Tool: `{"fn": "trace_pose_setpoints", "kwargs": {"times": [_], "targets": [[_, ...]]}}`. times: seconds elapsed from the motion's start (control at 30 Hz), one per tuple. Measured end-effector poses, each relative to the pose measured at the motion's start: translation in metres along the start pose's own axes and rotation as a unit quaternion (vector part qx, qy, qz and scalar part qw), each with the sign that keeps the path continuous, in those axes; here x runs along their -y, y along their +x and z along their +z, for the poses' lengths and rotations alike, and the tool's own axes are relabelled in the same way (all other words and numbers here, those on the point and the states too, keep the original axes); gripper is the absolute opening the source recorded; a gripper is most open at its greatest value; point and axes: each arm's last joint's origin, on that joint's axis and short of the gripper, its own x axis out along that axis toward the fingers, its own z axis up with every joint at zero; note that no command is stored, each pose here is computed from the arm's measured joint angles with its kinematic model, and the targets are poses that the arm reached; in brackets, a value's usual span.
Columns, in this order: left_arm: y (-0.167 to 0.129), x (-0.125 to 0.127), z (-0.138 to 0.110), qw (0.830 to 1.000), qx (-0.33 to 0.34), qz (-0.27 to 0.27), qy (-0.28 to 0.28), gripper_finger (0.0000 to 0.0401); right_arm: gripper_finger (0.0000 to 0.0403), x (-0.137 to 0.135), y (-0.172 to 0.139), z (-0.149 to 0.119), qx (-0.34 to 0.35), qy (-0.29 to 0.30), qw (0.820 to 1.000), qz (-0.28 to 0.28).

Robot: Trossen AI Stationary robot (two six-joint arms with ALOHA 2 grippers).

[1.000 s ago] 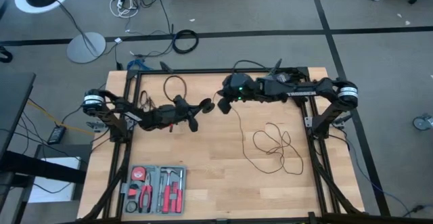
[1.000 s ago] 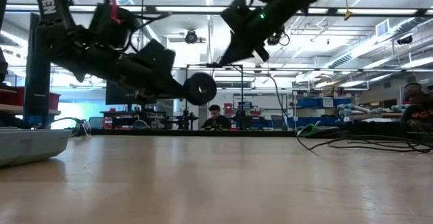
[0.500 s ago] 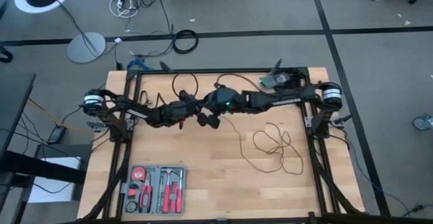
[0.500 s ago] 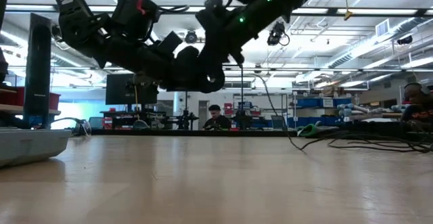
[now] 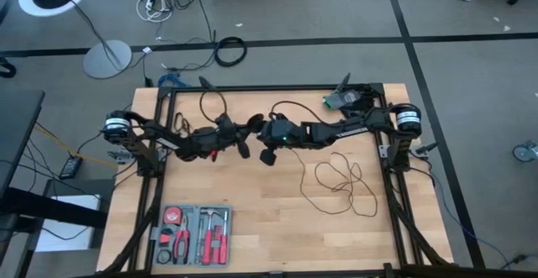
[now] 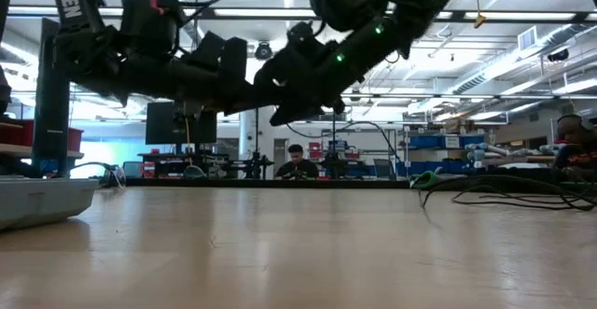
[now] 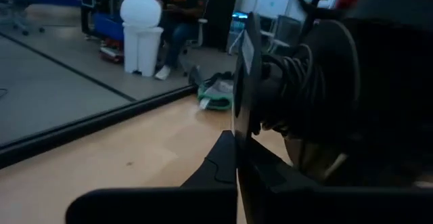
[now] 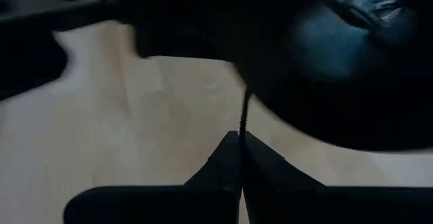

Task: Coil cords
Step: Coil the black wire on the spool

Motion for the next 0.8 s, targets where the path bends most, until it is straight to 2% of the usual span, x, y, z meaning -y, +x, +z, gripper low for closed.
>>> {"fn": "trace_pose_setpoints", "kwargs": {"times": [0.13, 0.27, 0.37, 0.5, 0.67, 0.8], "targets": [[-0.004, -0.003, -0.006, 1.0, -0.019, 0.001, -0.004, 0.0003, 0.0, 0.004, 0.0, -0.017, 0.006, 0.026, 0.999, -0.038], [-0.008, -0.004, -0.011, 0.999, -0.033, -0.019, -0.005, 0.0003, 0.0, 0.005, -0.001, -0.027, 0.014, 0.043, 0.998, -0.04], [-0.011, -0.005, -0.013, 0.999, -0.04, -0.027, -0.014, 0.0003, 0.0005, 0.003, -0.002, -0.031, 0.012, 0.032, 0.999, -0.038], [-0.016, -0.007, -0.012, 0.999, -0.03, -0.031, -0.024, 0.0003, 0.0023, 0.007, -0.001, -0.046, -0.024, 0.02, 0.998, -0.054], [-0.024, -0.01, -0.016, 0.998, -0.031, -0.049, -0.034, 0.0003, 0.005, 0.008, -0.003, -0.055, -0.024, 0.056, 0.997, -0.054], [-0.031, -0.013, -0.019, 0.997, -0.037, -0.053, -0.039, 0.0003, 0.0073, 0.003, -0.006, -0.069, -0.027, 0.061, 0.997, -0.045]]}}
